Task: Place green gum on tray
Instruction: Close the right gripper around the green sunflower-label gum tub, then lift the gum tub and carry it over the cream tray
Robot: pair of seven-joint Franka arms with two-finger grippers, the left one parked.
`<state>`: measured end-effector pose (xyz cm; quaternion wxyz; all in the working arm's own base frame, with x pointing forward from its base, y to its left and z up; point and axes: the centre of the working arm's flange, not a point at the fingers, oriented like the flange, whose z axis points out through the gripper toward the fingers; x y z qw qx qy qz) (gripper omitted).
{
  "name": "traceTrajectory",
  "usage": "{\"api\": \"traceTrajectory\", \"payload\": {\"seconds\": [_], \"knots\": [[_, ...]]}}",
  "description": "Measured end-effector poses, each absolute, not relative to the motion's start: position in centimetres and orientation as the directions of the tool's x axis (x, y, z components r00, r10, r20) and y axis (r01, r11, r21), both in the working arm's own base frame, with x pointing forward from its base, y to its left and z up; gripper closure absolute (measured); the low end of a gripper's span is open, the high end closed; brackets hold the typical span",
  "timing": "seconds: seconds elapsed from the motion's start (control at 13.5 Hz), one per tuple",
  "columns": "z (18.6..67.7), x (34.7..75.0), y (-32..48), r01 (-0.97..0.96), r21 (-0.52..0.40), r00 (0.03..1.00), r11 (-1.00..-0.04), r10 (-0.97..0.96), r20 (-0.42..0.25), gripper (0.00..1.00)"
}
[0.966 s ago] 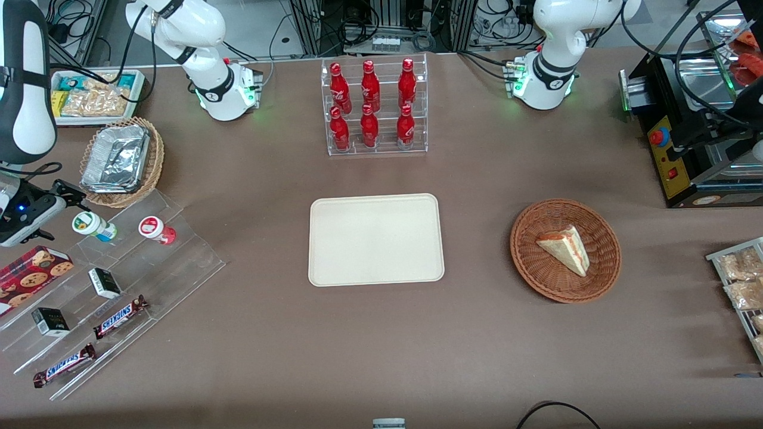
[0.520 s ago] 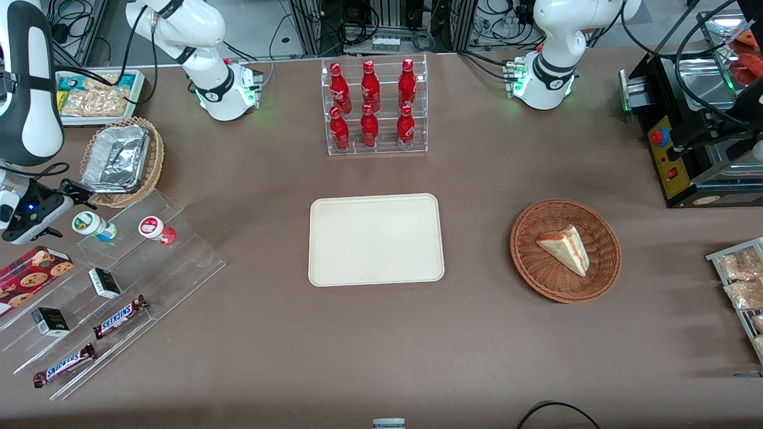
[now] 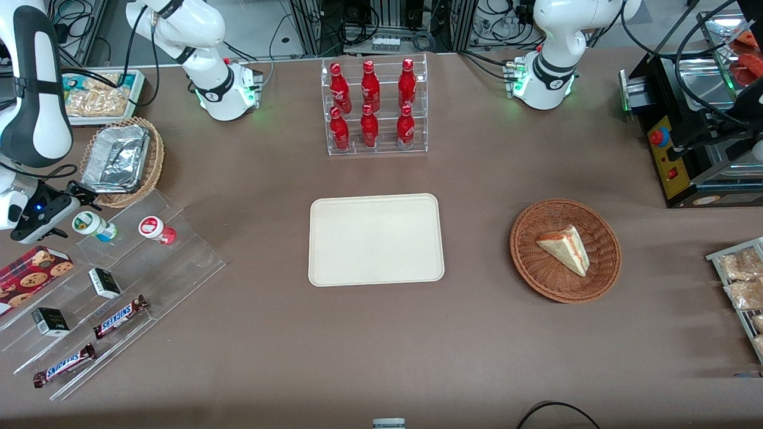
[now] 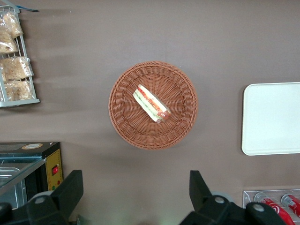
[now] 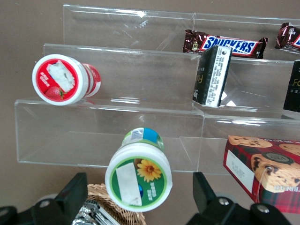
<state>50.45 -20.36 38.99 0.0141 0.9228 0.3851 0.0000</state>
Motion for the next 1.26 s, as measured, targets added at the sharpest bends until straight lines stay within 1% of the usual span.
{"api": "traceTrajectory", "payload": {"seconds": [0.22, 0.3, 0.37, 0.45, 0.52, 0.67, 0.97, 1.26], "knots": [[38.4, 50.5, -20.4, 0.711, 0.028, 0.704, -0.703, 0.711, -0.011, 0.00], [38.2, 50.6, -20.5, 0.710, 0.027, 0.704, -0.703, 0.710, -0.011, 0.02], [38.1, 50.6, -20.5, 0.709, 0.027, 0.705, -0.704, 0.709, -0.012, 0.02], [38.0, 50.6, -20.6, 0.709, 0.026, 0.706, -0.705, 0.709, -0.013, 0.10], [37.9, 50.6, -20.6, 0.708, 0.025, 0.706, -0.705, 0.708, -0.013, 0.22], [37.8, 50.6, -20.6, 0.708, 0.025, 0.706, -0.706, 0.708, -0.013, 0.42], [38.6, 50.8, -20.0, 0.702, 0.016, 0.712, -0.712, 0.702, -0.015, 0.41], [44.5, 52.4, -16.8, 0.681, -0.032, 0.731, -0.732, 0.682, -0.040, 0.41]]}}
